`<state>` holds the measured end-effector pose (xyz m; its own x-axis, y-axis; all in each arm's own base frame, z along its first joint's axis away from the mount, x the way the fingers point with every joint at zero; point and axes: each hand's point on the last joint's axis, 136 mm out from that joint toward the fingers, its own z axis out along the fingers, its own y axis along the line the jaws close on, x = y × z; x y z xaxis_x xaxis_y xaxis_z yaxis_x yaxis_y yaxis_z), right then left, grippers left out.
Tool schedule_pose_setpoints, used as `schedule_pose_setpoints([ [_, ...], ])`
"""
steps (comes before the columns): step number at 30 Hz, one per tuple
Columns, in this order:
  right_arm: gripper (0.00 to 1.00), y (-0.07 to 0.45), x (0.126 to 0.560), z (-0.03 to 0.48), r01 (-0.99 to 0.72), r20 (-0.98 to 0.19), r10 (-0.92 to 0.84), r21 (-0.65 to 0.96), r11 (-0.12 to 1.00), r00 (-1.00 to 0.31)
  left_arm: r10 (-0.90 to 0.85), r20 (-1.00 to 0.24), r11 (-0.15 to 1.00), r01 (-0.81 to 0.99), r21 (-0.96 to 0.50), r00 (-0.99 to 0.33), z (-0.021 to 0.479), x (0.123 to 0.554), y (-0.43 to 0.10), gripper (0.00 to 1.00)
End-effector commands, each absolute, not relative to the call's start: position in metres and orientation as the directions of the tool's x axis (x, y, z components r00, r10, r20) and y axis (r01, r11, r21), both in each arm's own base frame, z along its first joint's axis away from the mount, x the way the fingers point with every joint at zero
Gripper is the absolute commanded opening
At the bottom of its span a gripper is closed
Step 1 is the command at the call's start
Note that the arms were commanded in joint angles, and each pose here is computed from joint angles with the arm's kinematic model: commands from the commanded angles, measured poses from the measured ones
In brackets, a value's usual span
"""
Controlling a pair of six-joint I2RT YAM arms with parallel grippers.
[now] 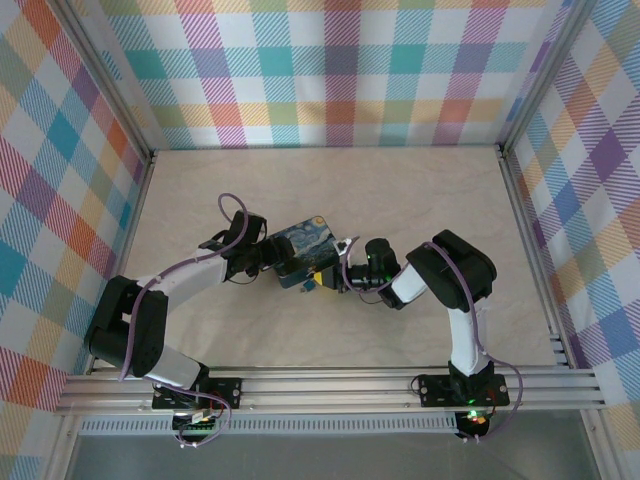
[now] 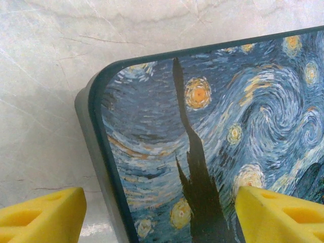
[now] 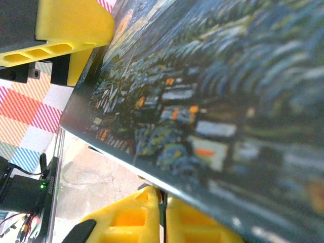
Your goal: Unlock a padlock with a key
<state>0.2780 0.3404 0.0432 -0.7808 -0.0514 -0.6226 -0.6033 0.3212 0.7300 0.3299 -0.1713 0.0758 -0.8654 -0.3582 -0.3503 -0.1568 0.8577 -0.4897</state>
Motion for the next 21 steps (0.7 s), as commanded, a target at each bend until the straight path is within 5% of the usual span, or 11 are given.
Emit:
schedule_pose_setpoints([
  [1,0.06,0.338,0.272,0.035,-0.598,-0.618,-0.063,0.724,0.343,-0.784,-0.346,-0.323,0.877,-0.182,-0.445,-0.881,0.063,0.312,-0.164,0.77],
  [21,0.03,0.303,0.302,0.064,-0.499,-0.602,0.164,0.761,0.415,-0.781,-0.347,-0.325,0.887,-0.195,-0.419,-0.880,0.056,0.297,-0.158,0.79],
])
